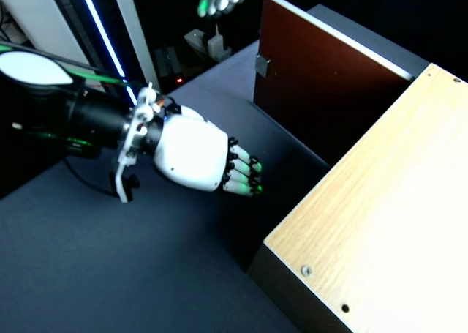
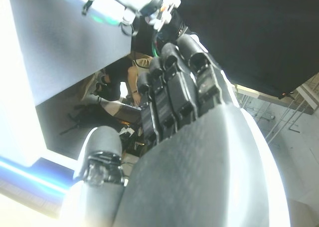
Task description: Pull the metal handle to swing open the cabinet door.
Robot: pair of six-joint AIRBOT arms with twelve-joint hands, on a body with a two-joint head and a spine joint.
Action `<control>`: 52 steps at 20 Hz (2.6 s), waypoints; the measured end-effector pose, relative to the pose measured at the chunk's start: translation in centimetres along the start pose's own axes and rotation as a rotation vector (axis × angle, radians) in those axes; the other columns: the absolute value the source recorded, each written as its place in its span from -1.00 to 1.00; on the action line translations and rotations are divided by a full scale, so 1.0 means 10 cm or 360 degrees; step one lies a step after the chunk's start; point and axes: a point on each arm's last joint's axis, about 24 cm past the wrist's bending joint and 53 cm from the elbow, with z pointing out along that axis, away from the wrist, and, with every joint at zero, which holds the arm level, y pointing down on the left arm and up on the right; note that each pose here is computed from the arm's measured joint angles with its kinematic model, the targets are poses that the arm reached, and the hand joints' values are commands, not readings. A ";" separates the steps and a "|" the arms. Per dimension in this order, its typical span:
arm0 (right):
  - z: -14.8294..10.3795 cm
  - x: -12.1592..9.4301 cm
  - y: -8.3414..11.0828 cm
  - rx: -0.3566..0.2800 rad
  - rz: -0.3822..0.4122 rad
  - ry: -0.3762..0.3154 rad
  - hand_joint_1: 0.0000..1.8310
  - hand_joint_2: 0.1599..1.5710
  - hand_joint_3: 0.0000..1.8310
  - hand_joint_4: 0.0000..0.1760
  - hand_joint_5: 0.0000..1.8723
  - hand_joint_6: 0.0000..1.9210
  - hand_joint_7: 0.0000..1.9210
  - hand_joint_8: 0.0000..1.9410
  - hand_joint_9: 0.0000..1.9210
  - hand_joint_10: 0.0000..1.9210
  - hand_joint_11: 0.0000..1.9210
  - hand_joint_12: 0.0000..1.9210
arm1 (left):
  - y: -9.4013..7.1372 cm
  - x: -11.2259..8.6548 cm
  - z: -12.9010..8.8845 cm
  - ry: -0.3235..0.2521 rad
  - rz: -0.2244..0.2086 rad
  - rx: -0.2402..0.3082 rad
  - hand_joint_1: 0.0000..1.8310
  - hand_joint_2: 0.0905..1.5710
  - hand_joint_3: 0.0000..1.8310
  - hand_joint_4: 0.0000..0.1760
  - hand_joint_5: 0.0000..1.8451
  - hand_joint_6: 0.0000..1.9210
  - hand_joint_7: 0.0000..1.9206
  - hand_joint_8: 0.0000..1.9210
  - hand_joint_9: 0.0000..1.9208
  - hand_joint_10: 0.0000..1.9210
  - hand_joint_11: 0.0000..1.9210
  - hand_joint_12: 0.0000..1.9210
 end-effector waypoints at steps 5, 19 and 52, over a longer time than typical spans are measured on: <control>-0.04 -0.09 -0.06 0.0013 -0.0008 -0.0022 -1.00 1.00 -0.92 -1.00 -0.65 -1.00 -0.67 -1.00 -0.70 -1.00 -1.00 -0.14 | 0.00 0.00 0.00 0.0000 0.0000 0.0001 -1.00 1.00 -0.95 -1.00 -0.59 -1.00 -0.60 -0.99 -0.63 -0.99 -0.94 -0.21; -0.10 -0.24 -0.12 0.0026 0.0109 -0.0077 -1.00 1.00 -0.91 -1.00 -0.64 -1.00 -0.65 -1.00 -0.69 -1.00 -1.00 -0.14 | 0.00 0.00 0.00 0.0000 -0.0001 0.0002 -1.00 1.00 -0.95 -1.00 -0.57 -1.00 -0.58 -1.00 -0.61 -0.99 -0.93 -0.22; -1.04 -0.18 0.25 -0.0682 -0.0862 0.0013 -1.00 1.00 -0.93 -1.00 -0.65 -1.00 -0.67 -1.00 -0.71 -1.00 -1.00 -0.19 | 0.00 0.00 0.00 0.0000 0.0000 0.0001 -1.00 1.00 -0.96 -1.00 -0.60 -1.00 -0.61 -1.00 -0.65 -1.00 -0.96 -0.25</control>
